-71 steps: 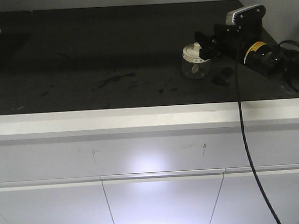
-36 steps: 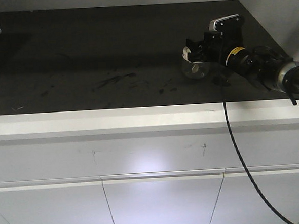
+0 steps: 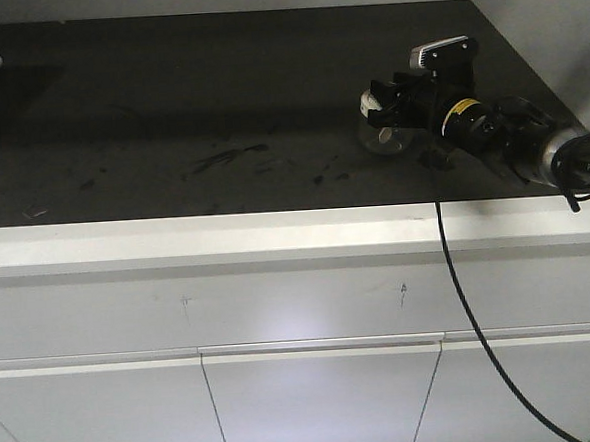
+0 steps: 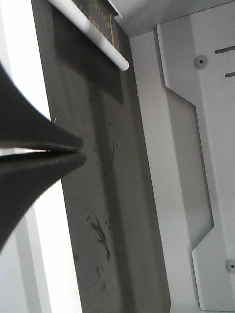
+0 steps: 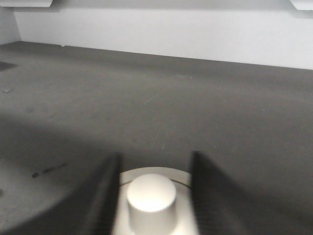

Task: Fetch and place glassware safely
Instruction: 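Grasp the white lid of the glass jar with the right gripper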

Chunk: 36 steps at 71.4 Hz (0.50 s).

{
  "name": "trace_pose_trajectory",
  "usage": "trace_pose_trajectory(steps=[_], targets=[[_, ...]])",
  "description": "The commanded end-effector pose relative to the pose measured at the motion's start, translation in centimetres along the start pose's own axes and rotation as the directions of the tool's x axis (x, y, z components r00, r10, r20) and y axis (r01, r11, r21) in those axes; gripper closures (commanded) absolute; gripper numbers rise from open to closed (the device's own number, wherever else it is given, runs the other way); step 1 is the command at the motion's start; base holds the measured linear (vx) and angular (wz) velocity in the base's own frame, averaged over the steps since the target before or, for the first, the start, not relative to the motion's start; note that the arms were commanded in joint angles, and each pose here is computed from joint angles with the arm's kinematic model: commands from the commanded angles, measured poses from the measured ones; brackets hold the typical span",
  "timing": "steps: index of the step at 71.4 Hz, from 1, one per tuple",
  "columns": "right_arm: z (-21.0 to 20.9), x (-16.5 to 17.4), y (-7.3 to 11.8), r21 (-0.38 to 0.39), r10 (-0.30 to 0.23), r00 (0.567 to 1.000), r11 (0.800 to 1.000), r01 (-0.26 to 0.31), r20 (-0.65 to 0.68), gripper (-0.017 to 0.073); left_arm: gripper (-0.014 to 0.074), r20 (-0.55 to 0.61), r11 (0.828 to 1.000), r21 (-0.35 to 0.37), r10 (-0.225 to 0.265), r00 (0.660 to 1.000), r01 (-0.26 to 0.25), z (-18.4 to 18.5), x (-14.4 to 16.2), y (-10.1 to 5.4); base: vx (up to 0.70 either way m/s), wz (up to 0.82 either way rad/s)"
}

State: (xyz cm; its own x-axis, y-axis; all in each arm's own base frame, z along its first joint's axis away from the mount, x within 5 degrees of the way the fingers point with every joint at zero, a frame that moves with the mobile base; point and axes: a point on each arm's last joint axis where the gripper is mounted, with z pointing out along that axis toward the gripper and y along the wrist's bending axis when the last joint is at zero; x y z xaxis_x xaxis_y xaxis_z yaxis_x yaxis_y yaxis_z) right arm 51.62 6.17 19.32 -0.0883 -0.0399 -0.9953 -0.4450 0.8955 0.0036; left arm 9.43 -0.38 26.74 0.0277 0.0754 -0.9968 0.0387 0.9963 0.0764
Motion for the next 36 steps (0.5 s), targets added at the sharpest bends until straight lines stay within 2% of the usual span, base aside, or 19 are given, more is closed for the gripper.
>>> trace_pose_trajectory(steps=[1,4,8,12,28,36], targets=[[-0.6,-4.3,0.2,-0.012,-0.025,0.992,1.000,0.027,0.120,0.0467,0.0601,0.089,1.000,-0.003,-0.012,0.996,0.013,0.0,-1.6,0.1,0.00,0.00],[-0.7,-4.4,0.2,-0.014,-0.010,0.992,1.000,0.012,0.122,0.0577,0.0601,0.089,1.000,-0.003,-0.012,0.996,0.013,0.0,-1.6,0.1,0.00,0.00],[-0.8,-4.7,0.2,-0.018,0.016,0.992,1.000,-0.014,0.127,0.0572,0.0601,0.089,1.000,-0.003,-0.012,0.996,0.013,0.0,-1.6,0.1,0.00,0.00],[-0.8,-4.8,0.2,-0.020,0.020,0.992,1.000,-0.017,0.128,0.0569,0.0601,0.089,1.000,-0.003,-0.012,0.996,0.013,0.0,-1.6,0.1,0.00,0.00],[-2.0,-7.9,1.2,-0.067,-0.051,0.989,0.996,0.060,0.137,0.0564,0.0601,0.089,1.000,-0.003,-0.012,0.996,0.013,0.0,-1.6,0.1,0.00,0.00],[-3.2,-9.6,1.7,-0.078,-0.076,0.993,0.994,0.083,0.087,0.0563,0.0601,0.089,1.000,-0.003,-0.012,0.996,0.013,0.0,-1.6,0.1,0.00,0.00]])
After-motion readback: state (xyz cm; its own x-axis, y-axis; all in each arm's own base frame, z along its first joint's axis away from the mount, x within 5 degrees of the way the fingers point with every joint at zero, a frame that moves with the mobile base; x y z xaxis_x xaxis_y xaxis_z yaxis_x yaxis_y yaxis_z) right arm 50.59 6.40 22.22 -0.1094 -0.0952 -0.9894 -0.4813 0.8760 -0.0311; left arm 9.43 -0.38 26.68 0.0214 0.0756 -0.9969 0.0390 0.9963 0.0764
